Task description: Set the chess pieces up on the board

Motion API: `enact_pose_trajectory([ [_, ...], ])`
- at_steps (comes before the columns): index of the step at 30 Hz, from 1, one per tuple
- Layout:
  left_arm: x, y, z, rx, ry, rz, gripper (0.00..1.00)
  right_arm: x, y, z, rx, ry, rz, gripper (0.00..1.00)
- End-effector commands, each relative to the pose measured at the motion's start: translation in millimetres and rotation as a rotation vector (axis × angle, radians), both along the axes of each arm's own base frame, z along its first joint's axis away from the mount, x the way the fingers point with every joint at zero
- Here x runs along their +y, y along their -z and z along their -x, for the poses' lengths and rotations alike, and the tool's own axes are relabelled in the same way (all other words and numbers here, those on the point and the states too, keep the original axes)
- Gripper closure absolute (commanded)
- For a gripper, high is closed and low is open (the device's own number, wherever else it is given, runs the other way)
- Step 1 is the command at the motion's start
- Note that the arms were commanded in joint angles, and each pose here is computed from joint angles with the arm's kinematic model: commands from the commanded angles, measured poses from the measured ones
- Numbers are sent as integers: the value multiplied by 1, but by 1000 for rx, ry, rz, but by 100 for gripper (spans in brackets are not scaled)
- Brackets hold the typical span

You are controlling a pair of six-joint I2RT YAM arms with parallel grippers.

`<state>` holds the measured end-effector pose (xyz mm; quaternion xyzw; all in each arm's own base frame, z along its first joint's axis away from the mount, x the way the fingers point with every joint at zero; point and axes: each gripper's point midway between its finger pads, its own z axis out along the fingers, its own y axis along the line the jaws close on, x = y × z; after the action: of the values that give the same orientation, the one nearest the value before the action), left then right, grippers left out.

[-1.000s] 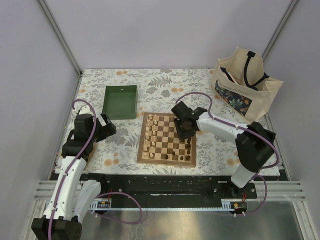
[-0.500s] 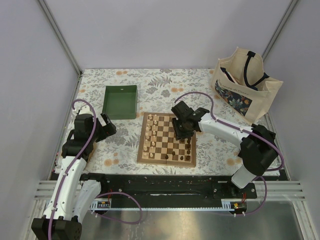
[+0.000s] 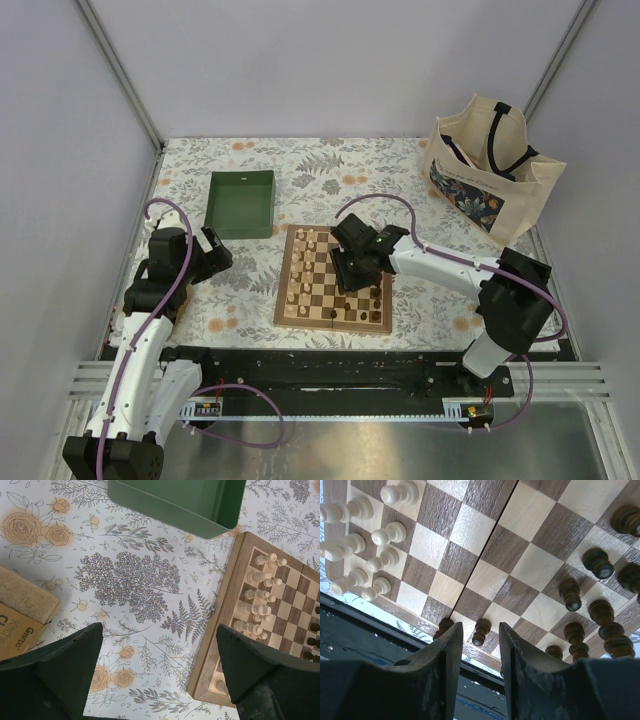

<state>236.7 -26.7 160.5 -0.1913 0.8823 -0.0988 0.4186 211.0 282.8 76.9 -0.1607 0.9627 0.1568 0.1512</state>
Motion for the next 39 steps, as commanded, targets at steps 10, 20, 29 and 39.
enact_pose_trajectory([
  [10, -2, -16, -11, -69, 11, 10, 1, 2, 7, 22, 35, -32, -12, 57],
  [20, -2, -16, -10, -71, 10, 9, 1, 5, 10, 25, 55, -50, -11, 59],
  [29, -2, -16, -11, -71, 12, 9, 1, 5, 14, 29, 66, -63, -5, 61],
  [39, -1, -17, -10, -74, 8, 8, 1, 0, 21, 28, 64, -61, 37, 64],
])
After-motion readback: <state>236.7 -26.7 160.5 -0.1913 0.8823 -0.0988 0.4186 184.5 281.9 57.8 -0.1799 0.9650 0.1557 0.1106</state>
